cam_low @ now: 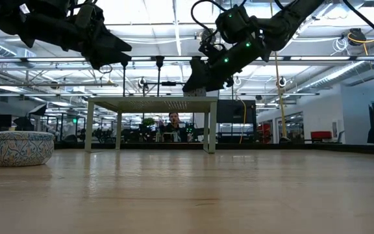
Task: Pick & Place candle stick holders
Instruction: Put the top right red and white scented decorative candle on the shelf, then put the left blue and yellow scented decorative candle on the shelf
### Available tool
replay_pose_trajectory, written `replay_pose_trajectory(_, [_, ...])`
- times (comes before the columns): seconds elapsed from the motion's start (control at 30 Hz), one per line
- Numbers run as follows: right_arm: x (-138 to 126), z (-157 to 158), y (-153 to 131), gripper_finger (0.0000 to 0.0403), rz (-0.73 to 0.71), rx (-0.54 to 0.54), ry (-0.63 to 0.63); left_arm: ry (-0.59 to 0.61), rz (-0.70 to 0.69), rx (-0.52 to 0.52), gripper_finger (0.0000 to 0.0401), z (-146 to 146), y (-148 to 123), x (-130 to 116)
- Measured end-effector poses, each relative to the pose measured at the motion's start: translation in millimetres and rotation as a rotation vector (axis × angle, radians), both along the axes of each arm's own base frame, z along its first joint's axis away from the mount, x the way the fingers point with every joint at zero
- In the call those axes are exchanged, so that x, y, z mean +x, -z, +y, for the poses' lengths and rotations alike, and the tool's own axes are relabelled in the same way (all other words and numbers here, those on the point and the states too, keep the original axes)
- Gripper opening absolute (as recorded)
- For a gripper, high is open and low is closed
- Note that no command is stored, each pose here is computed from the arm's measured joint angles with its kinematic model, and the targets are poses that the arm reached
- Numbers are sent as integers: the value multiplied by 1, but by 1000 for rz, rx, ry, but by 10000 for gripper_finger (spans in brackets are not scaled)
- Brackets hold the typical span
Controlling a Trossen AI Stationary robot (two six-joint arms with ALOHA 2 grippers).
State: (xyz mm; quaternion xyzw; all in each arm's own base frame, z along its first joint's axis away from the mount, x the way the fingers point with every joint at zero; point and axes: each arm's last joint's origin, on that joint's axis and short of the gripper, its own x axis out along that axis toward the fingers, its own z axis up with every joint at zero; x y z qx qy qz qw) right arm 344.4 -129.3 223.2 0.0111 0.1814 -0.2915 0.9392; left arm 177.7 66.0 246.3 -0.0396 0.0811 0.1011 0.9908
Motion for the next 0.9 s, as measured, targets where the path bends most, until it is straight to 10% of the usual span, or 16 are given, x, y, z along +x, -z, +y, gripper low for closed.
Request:
replay_pose_trajectory(0.4, [-1, -3, -8, 318, -45, -44, -4, 19, 93, -38, 237, -3, 9, -1])
replay_pose_trajectory(0.9, [0, 26, -35, 318, -128, -89, -84, 440, 394, -115, 237, -64, 36, -3])
